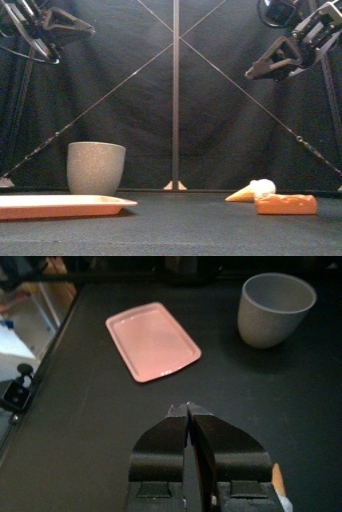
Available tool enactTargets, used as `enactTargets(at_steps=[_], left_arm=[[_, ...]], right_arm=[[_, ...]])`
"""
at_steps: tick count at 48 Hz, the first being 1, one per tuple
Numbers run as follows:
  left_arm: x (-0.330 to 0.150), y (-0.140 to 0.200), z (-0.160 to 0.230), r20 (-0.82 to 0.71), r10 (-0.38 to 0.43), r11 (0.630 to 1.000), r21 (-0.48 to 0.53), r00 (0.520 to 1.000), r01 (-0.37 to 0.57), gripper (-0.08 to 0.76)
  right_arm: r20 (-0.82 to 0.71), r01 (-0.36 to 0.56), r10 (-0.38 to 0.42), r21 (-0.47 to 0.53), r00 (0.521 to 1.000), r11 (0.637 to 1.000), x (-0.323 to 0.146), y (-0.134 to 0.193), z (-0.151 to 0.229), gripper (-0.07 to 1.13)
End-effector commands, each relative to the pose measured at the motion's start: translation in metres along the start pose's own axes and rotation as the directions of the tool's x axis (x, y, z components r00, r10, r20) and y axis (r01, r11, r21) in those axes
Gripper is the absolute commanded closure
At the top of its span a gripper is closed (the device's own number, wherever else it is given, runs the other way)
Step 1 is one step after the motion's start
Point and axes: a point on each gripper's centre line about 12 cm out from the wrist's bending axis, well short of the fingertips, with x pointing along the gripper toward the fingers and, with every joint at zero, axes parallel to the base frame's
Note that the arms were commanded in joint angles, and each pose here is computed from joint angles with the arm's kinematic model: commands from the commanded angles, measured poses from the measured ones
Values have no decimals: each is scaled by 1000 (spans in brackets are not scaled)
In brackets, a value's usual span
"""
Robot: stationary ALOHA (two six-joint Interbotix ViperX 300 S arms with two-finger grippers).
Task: Pick the pie then place it on the pink plate
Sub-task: Pick the pie
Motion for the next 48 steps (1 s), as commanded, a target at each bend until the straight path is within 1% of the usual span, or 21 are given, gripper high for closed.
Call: enactTargets(at_steps=[1, 6, 7, 8, 12, 15, 17, 19, 24, 28, 33, 35, 39, 44, 48], left_arm=[[2, 0, 10, 23, 1, 1000, 0, 1000, -1, 672], [2, 0, 9, 23, 3, 1000, -3, 1000, -3, 672], [2, 0, 9, 23, 3, 1000, 0, 1000, -3, 672], [2, 1, 9, 25, 4, 1000, 0, 1000, -4, 672], [2, 1, 11, 34, 6, 1000, -2, 999, -6, 672], [2, 2, 12, 40, 9, 1000, 0, 999, -9, 672], [2, 2, 12, 42, 10, 1000, 0, 999, -10, 672], [2, 2, 12, 45, 10, 1000, 0, 999, -10, 671], [2, 3, 13, 53, 18, 1000, 2, 998, -18, 672], [2, 5, 13, 56, 24, 1000, 2, 998, -24, 672], [2, 6, 14, 59, 31, 999, 2, 998, -32, 672], [2, 7, 14, 59, 35, 999, 2, 998, -35, 671], [2, 8, 14, 58, 41, 999, 2, 997, -41, 672], [2, 10, 12, 55, 50, 999, 4, 997, -50, 672], [2, 11, 13, 57, 55, 998, 2, 997, -55, 672]], right_arm=[[-45, -17, 17, -12, 999, 1000, 8, 6, 14, 829], [-65, -25, 25, -5, 998, 1000, 13, 9, 17, 568], [-65, -27, 27, -1, 998, 1000, 14, 9, 18, 476], [-66, -27, 27, 2, 997, 1000, 15, 9, 18, 409], [-82, -26, 28, 26, 996, 999, 19, 9, 17, 171], [-107, -24, 28, 45, 994, 999, 23, 9, 14, 21], [-127, -23, 29, 48, 991, 999, 27, 9, 12, -33], [-156, -23, 30, 46, 987, 999, 33, 10, 7, -37], [-204, -21, 29, 41, 978, 999, 45, 10, 0, 3], [-275, -25, 32, 30, 961, 999, 56, 12, -11, 8], [-401, -59, 51, -7, 915, 998, 70, 24, -31, 8], [-454, -79, 56, -32, 889, 996, 75, 30, -39, 8], [-527, -109, 53, -76, 848, 991, 82, 37, -50, 8], [-580, -135, 37, -126, 814, 983, 89, 42, -59, 8], [-599, -146, 30, -146, 800, 978, 95, 44, -63, 8]])
